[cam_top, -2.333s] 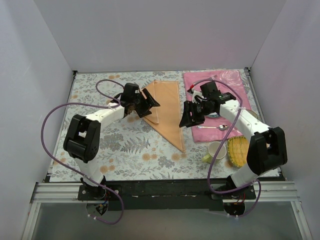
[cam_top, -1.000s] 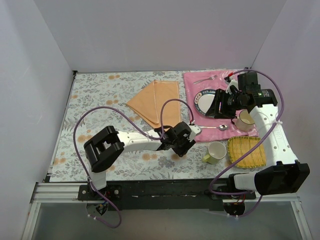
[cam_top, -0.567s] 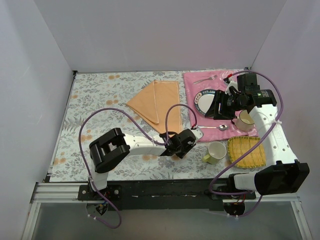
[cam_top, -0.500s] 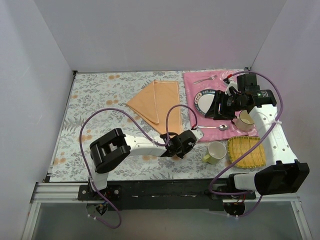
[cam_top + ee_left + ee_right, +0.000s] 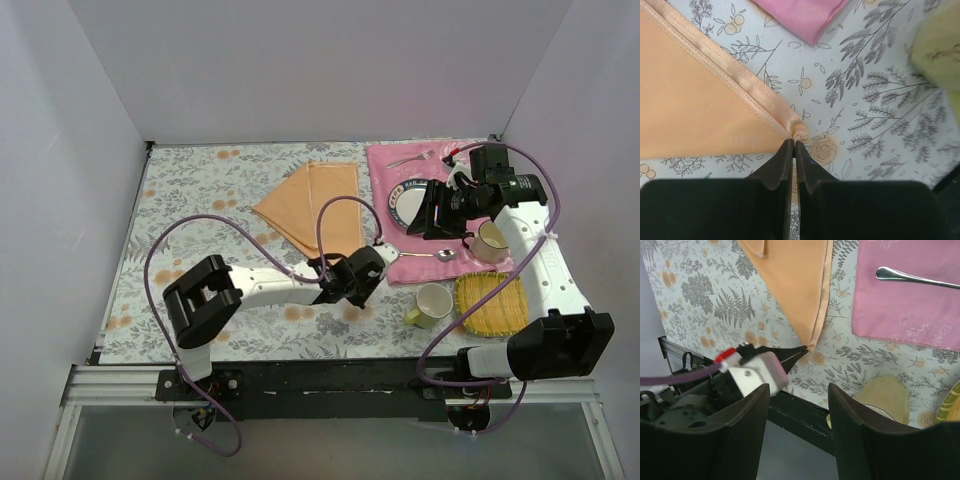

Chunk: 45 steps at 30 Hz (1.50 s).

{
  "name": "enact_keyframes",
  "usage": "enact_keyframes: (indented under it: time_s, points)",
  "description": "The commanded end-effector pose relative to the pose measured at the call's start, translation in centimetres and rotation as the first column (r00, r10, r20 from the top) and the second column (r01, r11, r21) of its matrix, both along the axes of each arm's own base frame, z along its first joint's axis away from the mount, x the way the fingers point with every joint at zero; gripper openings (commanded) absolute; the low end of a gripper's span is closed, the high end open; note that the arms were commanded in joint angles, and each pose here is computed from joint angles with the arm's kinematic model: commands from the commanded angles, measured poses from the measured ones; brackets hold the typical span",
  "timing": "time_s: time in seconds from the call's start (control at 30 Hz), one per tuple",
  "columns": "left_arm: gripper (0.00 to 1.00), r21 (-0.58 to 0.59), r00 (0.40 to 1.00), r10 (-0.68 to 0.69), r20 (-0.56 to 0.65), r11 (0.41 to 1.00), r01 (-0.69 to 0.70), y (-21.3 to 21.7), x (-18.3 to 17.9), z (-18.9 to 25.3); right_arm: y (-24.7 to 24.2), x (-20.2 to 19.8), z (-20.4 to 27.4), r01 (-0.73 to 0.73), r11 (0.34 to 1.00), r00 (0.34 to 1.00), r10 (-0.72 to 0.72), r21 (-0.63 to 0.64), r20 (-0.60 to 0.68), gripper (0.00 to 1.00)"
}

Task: Fold the napkin, place the utensils inside, and roll it up
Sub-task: Fold the napkin

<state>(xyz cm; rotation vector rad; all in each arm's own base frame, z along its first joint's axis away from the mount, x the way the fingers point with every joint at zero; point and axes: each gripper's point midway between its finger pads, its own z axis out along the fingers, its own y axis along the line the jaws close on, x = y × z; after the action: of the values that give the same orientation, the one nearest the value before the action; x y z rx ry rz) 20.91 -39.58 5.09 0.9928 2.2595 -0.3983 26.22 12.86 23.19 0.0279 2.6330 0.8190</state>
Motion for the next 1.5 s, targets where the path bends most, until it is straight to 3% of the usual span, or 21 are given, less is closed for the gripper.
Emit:
enact_keyframes:
  time_s: [0.0,0.13,0.33,0.53,0.7,1.03,1.2,1.47]
  points:
    - [0.00,-0.275,0.989,0.053,-0.139,0.957,-0.090,0.2,2.3,7.6,0.5,1.0,2.0,-0.023,0.999,0.998,0.021,0.035,0.058,0.58]
    - [0.00,-0.405,0.959,0.122,-0.256,0.887,-0.221,2.3,6.0,9.8,0.7,1.3,2.1,-0.027,0.999,0.998,0.025,0.044,0.056,0.58]
    - [0.00,-0.482,0.904,0.205,-0.374,0.790,-0.379,6.3,11.2,10.4,1.0,1.6,2.0,-0.031,0.998,0.998,0.028,0.057,0.049,0.58]
    - [0.00,-0.533,0.794,0.355,-0.494,0.598,-0.599,12.3,16.9,10.8,1.2,1.7,1.7,-0.032,0.997,0.999,0.030,0.068,0.036,0.58]
    - [0.00,-0.519,0.677,0.424,-0.602,0.436,-0.735,16.6,20.1,9.8,1.3,1.7,1.4,-0.034,0.997,0.999,0.032,0.074,0.028,0.58]
    - [0.00,-0.465,0.509,0.492,-0.706,0.219,-0.858,22.0,24.7,8.2,1.4,1.9,0.9,-0.037,0.997,0.999,0.036,0.073,0.016,0.59]
    - [0.00,-0.465,0.473,0.502,-0.724,0.152,-0.872,24.4,26.2,7.7,1.5,2.3,1.0,-0.037,0.996,0.999,0.035,0.077,0.019,0.58]
    - [0.00,-0.443,0.439,0.481,-0.759,0.112,-0.889,25.1,27.7,6.1,1.6,2.6,0.9,-0.041,0.996,0.999,0.040,0.080,0.014,0.59]
